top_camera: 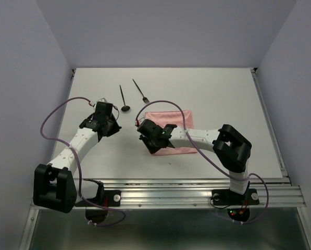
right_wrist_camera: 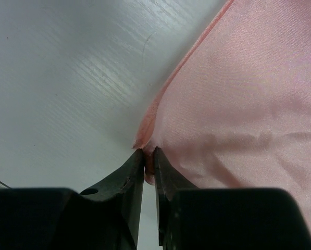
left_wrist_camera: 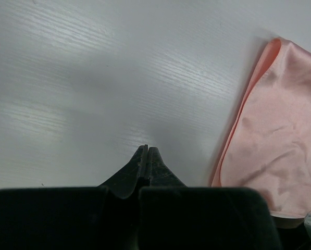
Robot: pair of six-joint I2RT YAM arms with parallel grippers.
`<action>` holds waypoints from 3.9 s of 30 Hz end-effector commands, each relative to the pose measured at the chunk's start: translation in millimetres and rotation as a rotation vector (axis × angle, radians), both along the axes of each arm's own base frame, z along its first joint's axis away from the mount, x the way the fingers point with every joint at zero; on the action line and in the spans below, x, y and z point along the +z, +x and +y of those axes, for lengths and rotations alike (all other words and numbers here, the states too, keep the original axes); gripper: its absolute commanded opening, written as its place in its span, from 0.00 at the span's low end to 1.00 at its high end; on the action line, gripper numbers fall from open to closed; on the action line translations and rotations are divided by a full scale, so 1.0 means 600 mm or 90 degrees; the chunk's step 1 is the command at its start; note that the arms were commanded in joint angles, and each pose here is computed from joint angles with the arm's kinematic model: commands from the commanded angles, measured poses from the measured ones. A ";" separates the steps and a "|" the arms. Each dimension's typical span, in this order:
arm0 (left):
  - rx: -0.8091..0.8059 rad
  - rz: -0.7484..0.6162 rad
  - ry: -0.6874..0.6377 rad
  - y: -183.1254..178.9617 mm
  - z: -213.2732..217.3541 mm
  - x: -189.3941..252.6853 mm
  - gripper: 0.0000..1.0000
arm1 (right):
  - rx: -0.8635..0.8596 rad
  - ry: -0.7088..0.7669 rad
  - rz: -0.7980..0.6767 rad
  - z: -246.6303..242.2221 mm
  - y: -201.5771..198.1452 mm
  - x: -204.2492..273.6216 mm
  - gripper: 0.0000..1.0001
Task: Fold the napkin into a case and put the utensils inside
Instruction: Pick up the top corner of the square-folded napkin from the center of the board, then fold the upper triangle-folded napkin at the center of the board.
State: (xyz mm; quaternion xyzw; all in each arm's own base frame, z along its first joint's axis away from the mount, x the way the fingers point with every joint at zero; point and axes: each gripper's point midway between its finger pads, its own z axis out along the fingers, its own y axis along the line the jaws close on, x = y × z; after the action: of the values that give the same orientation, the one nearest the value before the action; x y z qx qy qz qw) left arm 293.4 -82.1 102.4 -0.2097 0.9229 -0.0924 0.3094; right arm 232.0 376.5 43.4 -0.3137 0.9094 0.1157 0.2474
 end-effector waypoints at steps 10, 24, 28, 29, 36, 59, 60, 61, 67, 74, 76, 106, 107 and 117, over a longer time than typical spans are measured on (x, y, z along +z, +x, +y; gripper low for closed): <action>-0.008 -0.016 -0.001 -0.001 0.002 0.005 0.02 | -0.042 0.029 -0.077 0.005 0.030 0.062 0.02; -0.015 -0.015 -0.007 0.002 -0.003 0.004 0.02 | -0.180 0.145 -0.062 -0.096 0.167 0.092 0.01; -0.018 -0.012 -0.008 0.003 -0.005 0.001 0.02 | -0.218 0.139 -0.067 -0.137 0.199 0.080 0.01; -0.019 -0.010 -0.009 0.002 -0.005 0.000 0.02 | -0.223 0.131 -0.067 -0.147 0.205 0.073 0.01; -0.021 -0.010 -0.011 0.002 -0.007 0.000 0.02 | -0.277 0.104 -0.086 -0.216 0.255 0.058 0.01; -0.035 -0.006 -0.019 0.012 -0.016 0.000 0.02 | -0.333 0.070 -0.103 -0.298 0.323 0.042 0.01; -0.036 -0.006 -0.021 0.012 -0.017 -0.001 0.02 | -0.329 0.074 -0.103 -0.295 0.324 0.044 0.01; -0.036 -0.005 -0.021 0.013 -0.017 -0.002 0.02 | -0.326 0.078 -0.102 -0.292 0.325 0.046 0.01; -0.038 -0.005 -0.024 0.015 -0.020 -0.002 0.02 | -0.305 0.106 -0.090 -0.273 0.326 0.056 0.01; -0.038 -0.003 -0.023 0.012 -0.019 -0.005 0.02 | -0.302 0.107 -0.091 -0.268 0.335 0.054 0.01; -0.038 -0.003 -0.023 0.012 -0.019 -0.005 0.02 | -0.298 0.104 -0.096 -0.267 0.340 0.056 0.01; -0.037 0.003 -0.023 0.007 -0.018 -0.012 0.02 | -0.330 0.030 -0.141 -0.300 0.370 0.045 0.03; -0.037 0.004 -0.022 0.006 -0.018 -0.013 0.02 | -0.330 0.028 -0.141 -0.301 0.370 0.044 0.04; -0.047 -0.001 -0.039 0.009 -0.027 -0.007 0.02 | -0.349 0.023 -0.167 -0.313 0.373 0.067 0.33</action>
State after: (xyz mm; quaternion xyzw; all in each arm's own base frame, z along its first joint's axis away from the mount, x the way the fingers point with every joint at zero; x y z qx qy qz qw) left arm 296.8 -94.5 93.8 -0.1935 0.9291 -0.1173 0.2925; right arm 438.7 188.3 52.4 -0.0753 0.9347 0.0245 0.3464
